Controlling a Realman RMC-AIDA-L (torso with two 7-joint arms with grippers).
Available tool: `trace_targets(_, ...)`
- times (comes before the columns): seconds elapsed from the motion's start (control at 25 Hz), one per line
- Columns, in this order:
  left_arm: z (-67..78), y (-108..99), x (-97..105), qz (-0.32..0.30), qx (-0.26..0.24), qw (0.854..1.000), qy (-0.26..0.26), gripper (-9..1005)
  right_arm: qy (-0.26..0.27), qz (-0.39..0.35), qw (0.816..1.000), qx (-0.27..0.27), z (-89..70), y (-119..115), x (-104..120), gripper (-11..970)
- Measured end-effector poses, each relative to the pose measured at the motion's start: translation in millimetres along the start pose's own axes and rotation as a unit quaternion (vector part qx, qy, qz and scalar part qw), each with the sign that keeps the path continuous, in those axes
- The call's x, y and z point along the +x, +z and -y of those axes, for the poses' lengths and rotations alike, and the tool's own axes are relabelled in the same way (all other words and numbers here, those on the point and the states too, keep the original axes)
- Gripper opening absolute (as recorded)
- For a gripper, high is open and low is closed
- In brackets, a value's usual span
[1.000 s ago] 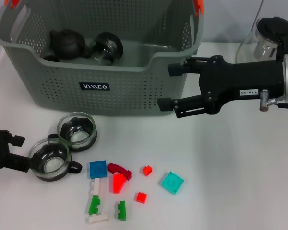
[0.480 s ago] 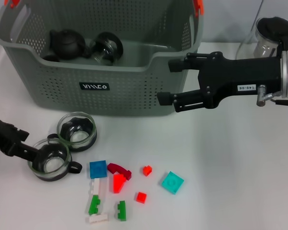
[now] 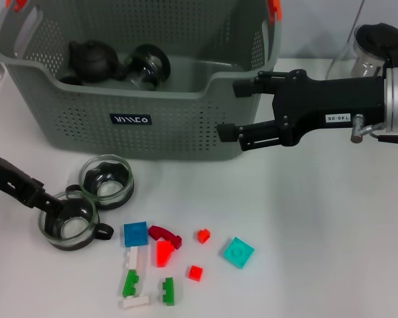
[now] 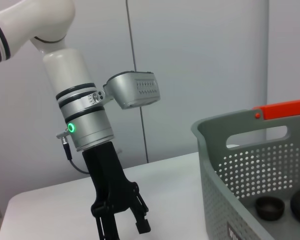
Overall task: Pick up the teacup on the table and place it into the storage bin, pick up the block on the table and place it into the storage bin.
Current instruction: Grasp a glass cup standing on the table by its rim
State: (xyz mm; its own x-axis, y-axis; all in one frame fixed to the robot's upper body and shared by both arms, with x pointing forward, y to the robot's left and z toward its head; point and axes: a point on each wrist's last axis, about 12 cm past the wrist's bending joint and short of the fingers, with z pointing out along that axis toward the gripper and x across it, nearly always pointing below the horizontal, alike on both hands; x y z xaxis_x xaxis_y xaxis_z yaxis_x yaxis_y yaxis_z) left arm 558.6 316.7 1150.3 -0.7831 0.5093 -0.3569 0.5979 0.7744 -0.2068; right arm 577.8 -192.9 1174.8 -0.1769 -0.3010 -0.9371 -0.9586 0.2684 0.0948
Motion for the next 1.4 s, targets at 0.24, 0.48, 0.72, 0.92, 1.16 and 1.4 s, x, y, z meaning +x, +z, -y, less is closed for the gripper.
trace_targets(0.24,0.1,8.3,-2.8,-0.016,-0.027,0.999,-0.023,932,-0.002,-0.01,1.0,0.007,2.3,1.3,1.0,946)
trace_targets(0.48,-0.9,12.6,-4.8,-0.016,-0.046,0.998,-0.035,933,-0.005,-0.01,1.0,0.006,2.5,3.2,-0.8,946)
trace_targets(0.72,-0.6,18.7,-3.7,-0.028,-0.055,0.997,-0.043,933,-0.005,-0.011,1.0,0.002,2.3,4.6,1.3,947)
trace_targets(0.92,2.2,26.5,-2.7,-0.042,-0.05,0.997,-0.041,933,-0.012,-0.025,0.999,-0.022,-2.0,6.1,3.4,946)
trace_targets(1.16,2.7,28.3,-3.4,-0.045,-0.047,0.997,-0.04,932,-0.028,-0.069,0.994,-0.077,-7.8,1.1,2.3,946)
trace_targets(1.4,2.6,28.5,-3.8,-0.049,-0.051,0.997,-0.042,933,-0.011,-0.133,0.983,-0.129,-3.1,4.5,6.7,946)
